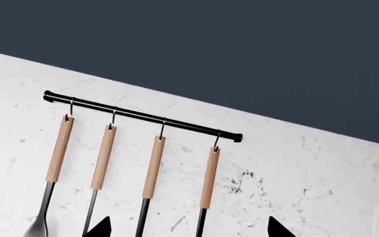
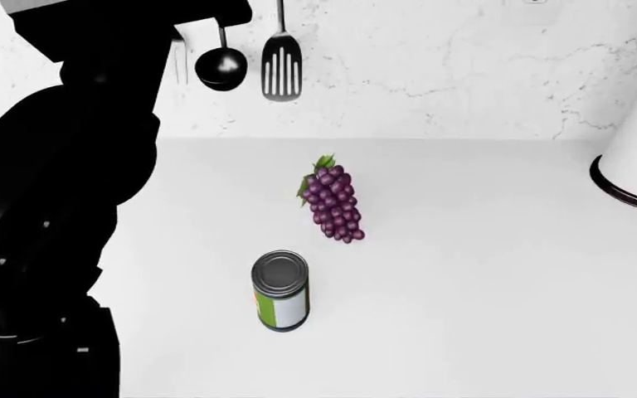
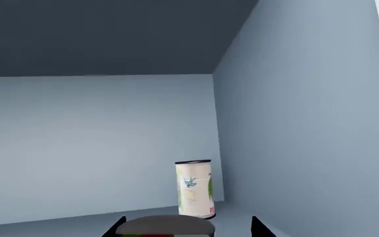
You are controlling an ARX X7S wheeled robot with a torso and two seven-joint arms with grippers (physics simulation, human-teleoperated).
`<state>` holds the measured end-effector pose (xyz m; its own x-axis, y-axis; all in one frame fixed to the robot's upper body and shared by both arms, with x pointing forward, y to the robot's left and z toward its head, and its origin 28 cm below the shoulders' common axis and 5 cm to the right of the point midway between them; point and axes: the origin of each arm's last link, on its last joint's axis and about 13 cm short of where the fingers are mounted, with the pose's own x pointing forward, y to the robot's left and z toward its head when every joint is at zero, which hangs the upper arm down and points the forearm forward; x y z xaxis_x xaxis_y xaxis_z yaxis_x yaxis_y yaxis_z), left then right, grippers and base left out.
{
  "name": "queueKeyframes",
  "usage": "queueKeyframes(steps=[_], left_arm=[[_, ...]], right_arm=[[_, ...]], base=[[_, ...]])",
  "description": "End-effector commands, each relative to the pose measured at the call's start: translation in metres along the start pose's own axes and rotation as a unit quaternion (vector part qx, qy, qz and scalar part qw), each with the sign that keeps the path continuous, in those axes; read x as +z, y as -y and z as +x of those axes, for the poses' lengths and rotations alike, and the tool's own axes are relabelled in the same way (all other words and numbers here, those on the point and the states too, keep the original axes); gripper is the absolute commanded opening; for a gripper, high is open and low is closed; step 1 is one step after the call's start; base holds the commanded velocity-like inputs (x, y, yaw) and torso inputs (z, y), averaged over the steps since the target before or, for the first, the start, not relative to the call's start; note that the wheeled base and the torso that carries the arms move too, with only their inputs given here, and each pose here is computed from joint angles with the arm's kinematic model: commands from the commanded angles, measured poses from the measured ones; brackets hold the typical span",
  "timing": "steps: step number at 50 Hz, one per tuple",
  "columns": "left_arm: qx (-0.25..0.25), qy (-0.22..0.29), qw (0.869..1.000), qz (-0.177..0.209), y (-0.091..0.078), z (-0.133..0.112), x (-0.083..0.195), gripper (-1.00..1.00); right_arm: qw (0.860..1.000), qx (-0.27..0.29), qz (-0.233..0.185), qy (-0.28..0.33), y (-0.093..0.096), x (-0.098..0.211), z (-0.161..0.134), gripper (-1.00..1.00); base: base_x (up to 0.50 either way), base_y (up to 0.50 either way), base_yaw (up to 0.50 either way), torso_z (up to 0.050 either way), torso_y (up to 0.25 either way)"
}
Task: Pick the cans from the counter and place them in their designated side in the cabinet.
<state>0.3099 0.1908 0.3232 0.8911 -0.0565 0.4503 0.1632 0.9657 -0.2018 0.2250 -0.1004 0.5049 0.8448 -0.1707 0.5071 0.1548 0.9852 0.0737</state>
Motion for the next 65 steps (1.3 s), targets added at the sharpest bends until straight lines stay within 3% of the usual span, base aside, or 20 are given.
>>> queueKeyframes(steps=[1, 8, 27, 40, 65], left_arm=[[-0.004, 0.002, 1.000, 0.001, 0.000, -0.001, 0.001, 1.00], [-0.007, 0.003, 1.000, 0.003, 0.001, -0.001, 0.001, 1.00], [-0.010, 0.004, 1.000, 0.005, 0.000, 0.000, 0.001, 1.00], [-0.011, 0.006, 1.000, 0.005, 0.000, 0.000, 0.003, 1.00], [-0.014, 0.009, 1.000, 0.001, 0.000, -0.003, 0.005, 1.00]], right_arm=[[0.958, 0.016, -0.070, -0.276, 0.011, -0.098, 0.030, 1.00], [0.970, 0.067, -0.058, -0.228, 0.007, -0.088, 0.032, 1.00], [0.982, 0.082, -0.053, -0.159, 0.007, -0.071, 0.032, 1.00], [0.993, 0.065, -0.065, -0.079, 0.010, -0.058, 0.025, 1.00], [0.993, 0.071, -0.065, -0.075, 0.010, -0.056, 0.017, 1.00]], base=[[0.00, 0.00, 0.00, 0.000, 0.000], [0.01, 0.00, 0.00, -0.003, 0.000], [0.01, 0.00, 0.01, -0.001, 0.000], [0.01, 0.00, 0.01, -0.001, 0.000], [-0.44, 0.00, 0.00, 0.000, 0.000]])
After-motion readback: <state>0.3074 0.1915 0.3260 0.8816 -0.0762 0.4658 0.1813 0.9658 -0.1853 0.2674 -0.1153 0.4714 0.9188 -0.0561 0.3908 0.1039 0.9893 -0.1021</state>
